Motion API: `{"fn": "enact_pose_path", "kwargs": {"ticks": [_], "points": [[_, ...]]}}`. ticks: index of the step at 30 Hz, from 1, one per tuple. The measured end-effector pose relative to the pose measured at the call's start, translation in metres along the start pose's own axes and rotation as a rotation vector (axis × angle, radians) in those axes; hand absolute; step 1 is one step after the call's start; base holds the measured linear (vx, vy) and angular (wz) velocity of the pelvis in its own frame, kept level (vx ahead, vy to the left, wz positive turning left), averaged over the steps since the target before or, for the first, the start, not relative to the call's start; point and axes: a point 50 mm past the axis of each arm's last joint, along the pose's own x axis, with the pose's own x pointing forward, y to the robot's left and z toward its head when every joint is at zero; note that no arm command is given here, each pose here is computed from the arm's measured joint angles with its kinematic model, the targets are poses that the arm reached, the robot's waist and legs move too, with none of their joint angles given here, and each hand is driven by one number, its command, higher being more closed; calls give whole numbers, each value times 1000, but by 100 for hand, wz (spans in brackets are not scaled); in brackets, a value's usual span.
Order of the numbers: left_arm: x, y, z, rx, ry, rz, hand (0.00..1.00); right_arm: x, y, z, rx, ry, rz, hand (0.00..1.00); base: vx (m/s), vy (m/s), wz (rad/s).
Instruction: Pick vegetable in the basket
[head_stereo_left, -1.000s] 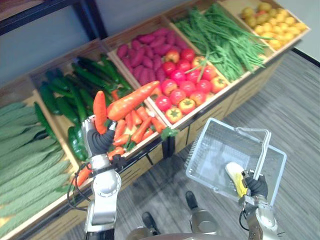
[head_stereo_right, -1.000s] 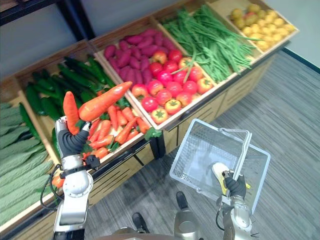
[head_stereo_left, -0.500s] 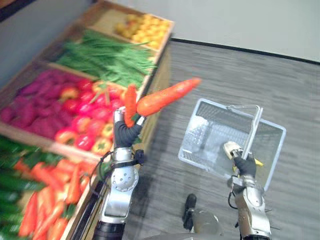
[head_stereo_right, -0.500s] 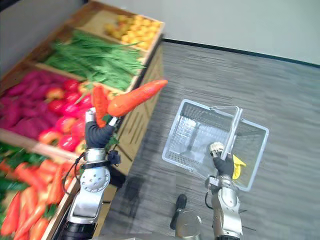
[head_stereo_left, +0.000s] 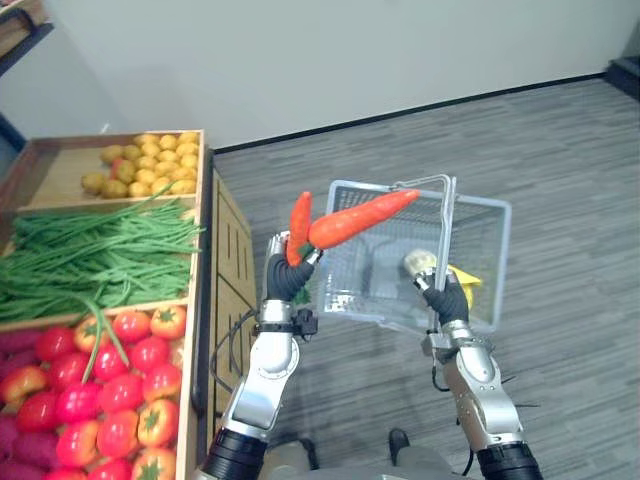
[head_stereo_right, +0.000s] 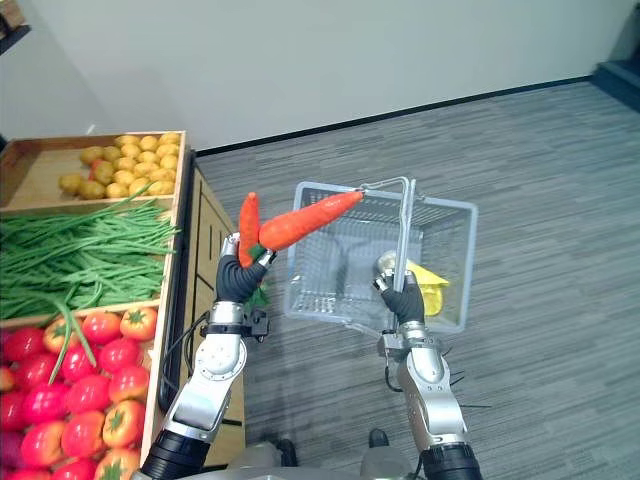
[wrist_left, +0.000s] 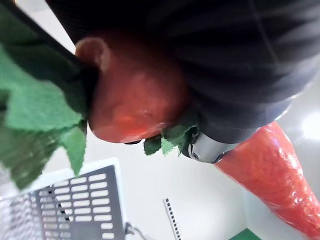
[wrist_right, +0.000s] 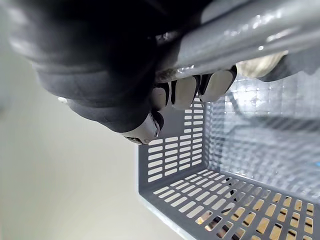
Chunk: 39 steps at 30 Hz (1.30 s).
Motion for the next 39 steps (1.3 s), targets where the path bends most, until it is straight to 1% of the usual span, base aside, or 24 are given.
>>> {"fn": "enact_pose_path", "kwargs": {"ticks": [6, 11, 16, 17, 23, 29, 36, 39], "points": [[-4, -9, -17, 123, 70, -76, 100, -7, 24, -7, 75, 40, 126, 100, 58, 21, -16], [-6, -17, -34, 184, 141, -142, 100, -15, 31, -14, 134, 76, 154, 100, 21, -14, -4], [-8, -35, -40, 211, 162, -230, 100, -18, 38, -18, 191, 98, 177, 100, -13, -3, 0], [-7, -37, -42, 214, 167, -236, 0, -19, 39, -19, 199, 101, 182, 100, -42, -15, 1], [-10, -44, -60, 295, 245, -311, 0, -27, 52, -27, 255, 157, 239, 100, -5, -4, 0], [-14, -45, -68, 313, 285, -332, 0, -30, 61, -32, 325, 200, 278, 100, -2, -4, -1], [-14, -43, -70, 329, 284, -344, 0, -35, 59, -36, 330, 215, 273, 100, -4, -1, 1], [-13, -46, -62, 348, 238, -366, 0, -44, 54, -42, 338, 245, 242, 100, -23, -10, 6]]}}
